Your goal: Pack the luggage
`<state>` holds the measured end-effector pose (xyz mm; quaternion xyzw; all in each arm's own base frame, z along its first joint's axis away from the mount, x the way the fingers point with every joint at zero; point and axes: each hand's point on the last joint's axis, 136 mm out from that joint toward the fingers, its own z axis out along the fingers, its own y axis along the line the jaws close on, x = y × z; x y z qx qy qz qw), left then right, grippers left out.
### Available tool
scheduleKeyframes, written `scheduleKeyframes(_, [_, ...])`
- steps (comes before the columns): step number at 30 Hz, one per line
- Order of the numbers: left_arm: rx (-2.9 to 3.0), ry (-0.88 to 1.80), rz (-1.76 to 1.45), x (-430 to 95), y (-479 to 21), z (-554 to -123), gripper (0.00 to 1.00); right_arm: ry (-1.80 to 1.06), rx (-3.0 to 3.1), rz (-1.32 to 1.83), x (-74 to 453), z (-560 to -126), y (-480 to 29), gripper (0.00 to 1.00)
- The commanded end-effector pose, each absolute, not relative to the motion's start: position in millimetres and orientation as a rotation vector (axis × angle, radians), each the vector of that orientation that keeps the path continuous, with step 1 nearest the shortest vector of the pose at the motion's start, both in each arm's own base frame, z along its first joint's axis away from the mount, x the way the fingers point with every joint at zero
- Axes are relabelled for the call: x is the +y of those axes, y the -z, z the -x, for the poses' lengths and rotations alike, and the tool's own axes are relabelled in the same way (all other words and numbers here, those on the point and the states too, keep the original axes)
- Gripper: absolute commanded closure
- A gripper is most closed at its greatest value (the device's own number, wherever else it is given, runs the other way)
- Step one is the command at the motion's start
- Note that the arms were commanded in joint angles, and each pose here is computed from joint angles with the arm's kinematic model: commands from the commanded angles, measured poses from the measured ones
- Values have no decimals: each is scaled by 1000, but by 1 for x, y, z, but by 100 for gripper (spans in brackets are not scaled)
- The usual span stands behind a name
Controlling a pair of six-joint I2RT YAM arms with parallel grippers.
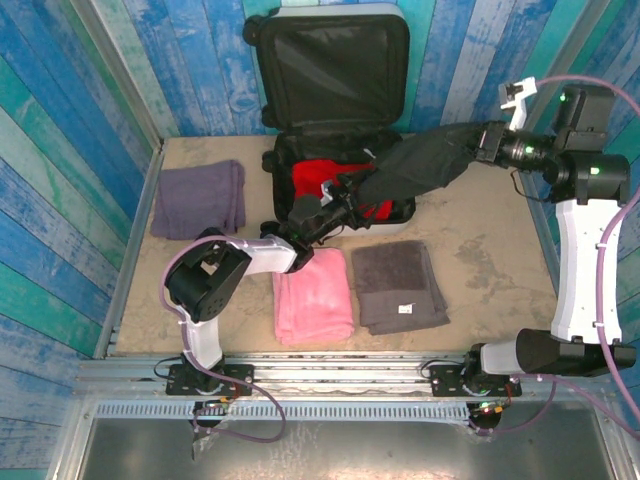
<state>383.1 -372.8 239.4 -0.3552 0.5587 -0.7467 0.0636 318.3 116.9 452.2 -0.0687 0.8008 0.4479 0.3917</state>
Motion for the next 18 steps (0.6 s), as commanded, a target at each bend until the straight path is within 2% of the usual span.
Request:
scheduleKeyframes(1, [1650, 2270, 1146, -369, -227, -396, 7, -1146, 1986, 273, 125, -301, -466, 100])
scheduleKeyframes(9, [1706, 2201, 1093, -374, -222, -411, 7, -1191, 2009, 297, 132, -296, -456, 100])
scheduleKeyframes(12, [1780, 2164, 1024, -388, -219, -417, 0, -1201, 2019, 300, 135, -299, -452, 100])
scheduleKeyframes(18, [1767, 2092, 945, -386, -230, -428, 42, -1212, 2031, 290, 136, -305, -449, 100])
